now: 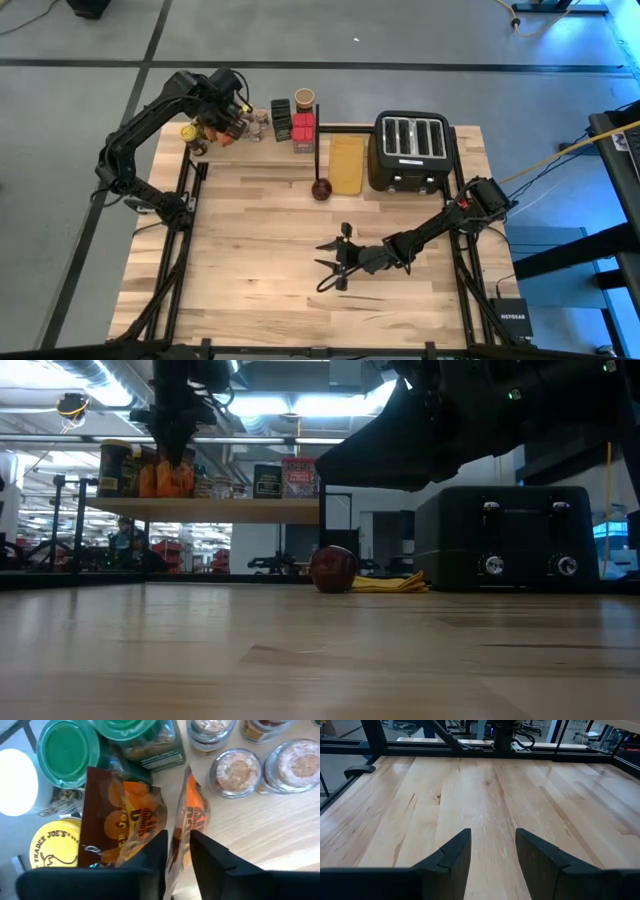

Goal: Shelf spices
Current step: Put the orange seasoning bag aligned with the other orange seasoning bag on the shelf, then return to Home Position

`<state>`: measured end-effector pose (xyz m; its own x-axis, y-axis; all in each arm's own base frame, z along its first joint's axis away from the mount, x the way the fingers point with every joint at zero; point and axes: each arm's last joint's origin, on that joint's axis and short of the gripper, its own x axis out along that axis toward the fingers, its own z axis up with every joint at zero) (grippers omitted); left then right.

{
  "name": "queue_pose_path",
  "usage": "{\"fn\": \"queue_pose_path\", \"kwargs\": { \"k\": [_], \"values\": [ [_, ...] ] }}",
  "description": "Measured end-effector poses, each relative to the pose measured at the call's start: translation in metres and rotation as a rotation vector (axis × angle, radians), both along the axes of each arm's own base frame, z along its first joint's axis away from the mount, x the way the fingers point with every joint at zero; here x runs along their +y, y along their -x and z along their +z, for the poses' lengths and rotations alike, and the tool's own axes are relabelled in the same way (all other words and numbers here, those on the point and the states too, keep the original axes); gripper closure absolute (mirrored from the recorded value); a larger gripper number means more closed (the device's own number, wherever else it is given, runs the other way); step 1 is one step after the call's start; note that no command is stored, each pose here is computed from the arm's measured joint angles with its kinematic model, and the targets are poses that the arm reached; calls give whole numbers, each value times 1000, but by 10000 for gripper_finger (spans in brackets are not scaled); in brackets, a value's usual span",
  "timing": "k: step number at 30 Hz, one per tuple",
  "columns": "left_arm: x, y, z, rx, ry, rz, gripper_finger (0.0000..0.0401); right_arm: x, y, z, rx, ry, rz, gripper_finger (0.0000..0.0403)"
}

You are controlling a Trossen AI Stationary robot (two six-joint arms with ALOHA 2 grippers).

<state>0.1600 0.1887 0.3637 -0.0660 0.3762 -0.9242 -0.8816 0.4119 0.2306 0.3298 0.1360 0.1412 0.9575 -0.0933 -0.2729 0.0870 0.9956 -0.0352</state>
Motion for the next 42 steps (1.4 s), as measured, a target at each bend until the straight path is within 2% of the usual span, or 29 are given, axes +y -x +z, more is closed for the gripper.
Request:
{"fn": "queue_pose_path", "kwargs": {
  "k": [6, 10, 15, 17, 20, 24, 26, 29, 35, 39, 42],
  "values": [
    [-1, 6, 10, 4, -5, -12, 291, 0, 0, -1, 4, 2, 0, 242],
    [-10, 14, 42, -63, -93, -31, 284, 0, 0, 0, -5, 11, -3, 242],
    [-32, 25, 90, -211, -227, -67, 283, 0, 0, 1, -7, 20, -2, 242],
    [-49, 28, 105, -301, -263, -145, 283, 0, 0, 1, -7, 20, -2, 242],
    [-78, 25, 123, -519, -318, -344, 284, 0, 0, 1, -8, 20, -2, 242],
    [-120, 19, 126, -746, -386, -626, 299, 3, -3, 15, -42, 23, 47, 242],
    [-138, 17, 112, -804, -401, -754, 313, 3, -3, 31, -87, 40, 69, 242],
    [-161, 9, 73, -910, -405, -894, 338, -5, -1, 52, -135, 47, 62, 242],
    [-193, -18, -16, -1106, -397, -1062, 392, -47, 2, 79, -61, 37, 112, 251],
    [-207, -25, -55, -1158, -413, -1118, 396, -80, 14, 92, 18, -4, 115, 299],
    [-211, -25, -83, -1116, -429, -1096, 396, -99, 32, 94, 38, -21, 108, 352]
  ]
}}
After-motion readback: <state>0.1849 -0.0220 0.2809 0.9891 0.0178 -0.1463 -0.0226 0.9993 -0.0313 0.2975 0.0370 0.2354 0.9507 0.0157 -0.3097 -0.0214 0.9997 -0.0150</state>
